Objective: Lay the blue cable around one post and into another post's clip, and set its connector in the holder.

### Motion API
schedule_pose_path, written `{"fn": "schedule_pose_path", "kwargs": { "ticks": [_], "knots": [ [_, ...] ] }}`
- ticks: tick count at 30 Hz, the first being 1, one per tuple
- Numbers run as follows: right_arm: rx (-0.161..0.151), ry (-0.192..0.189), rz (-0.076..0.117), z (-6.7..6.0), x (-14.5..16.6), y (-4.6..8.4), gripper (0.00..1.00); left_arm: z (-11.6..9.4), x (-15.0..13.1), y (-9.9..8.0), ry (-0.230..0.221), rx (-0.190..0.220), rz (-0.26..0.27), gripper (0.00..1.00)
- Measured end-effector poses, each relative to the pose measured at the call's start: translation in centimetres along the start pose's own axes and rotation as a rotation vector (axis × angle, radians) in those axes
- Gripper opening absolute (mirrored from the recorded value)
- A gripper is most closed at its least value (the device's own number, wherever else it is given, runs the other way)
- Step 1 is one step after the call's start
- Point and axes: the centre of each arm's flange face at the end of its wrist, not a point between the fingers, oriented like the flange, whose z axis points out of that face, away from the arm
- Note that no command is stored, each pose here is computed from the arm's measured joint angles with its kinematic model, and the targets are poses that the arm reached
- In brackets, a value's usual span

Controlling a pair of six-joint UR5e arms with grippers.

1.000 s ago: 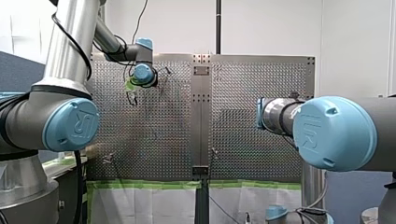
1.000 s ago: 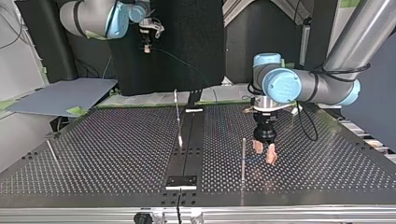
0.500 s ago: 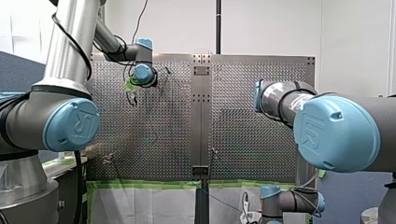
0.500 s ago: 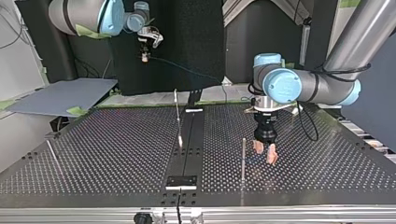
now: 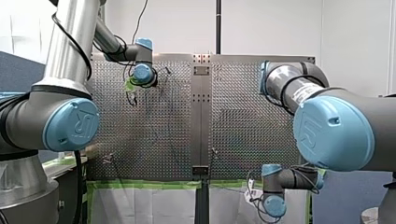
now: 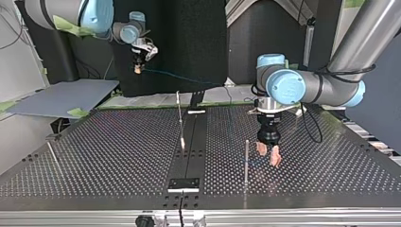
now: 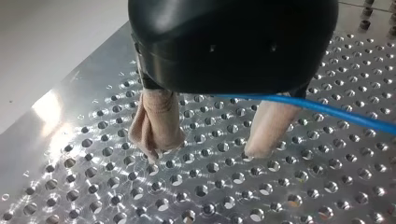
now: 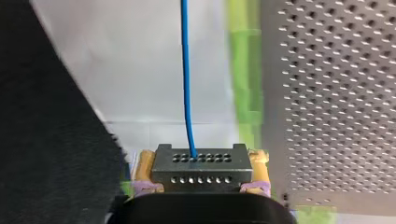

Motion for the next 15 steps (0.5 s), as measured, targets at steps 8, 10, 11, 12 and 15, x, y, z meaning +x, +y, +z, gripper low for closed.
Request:
{"fn": "schedule_pose_path", "kwargs": {
  "ticks": [8,10,11,12,15],
  "knots": [
    [0.05,0.091,0.018,1.9,5.5,-0.7,0.0,0.0,0.0,0.0,0.001,0.0,0.002,1.0],
    [0.073,0.114,0.017,2.2,6.8,-1.1,0.0,0.0,0.0,0.0,0.001,-0.001,0.002,1.0],
    [0.083,0.123,0.014,2.3,7.4,-1.3,0.0,0.0,0.0,0.0,0.001,0.0,0.002,1.0],
    [0.093,0.131,0.012,2.4,7.9,-1.5,0.0,0.0,0.0,0.0,0.002,0.0,0.002,1.0],
    [0.126,0.155,0.007,2.7,9.7,-2.2,0.0,0.0,0.0,0.0,0.002,0.0,0.003,1.0]
  ]
}}
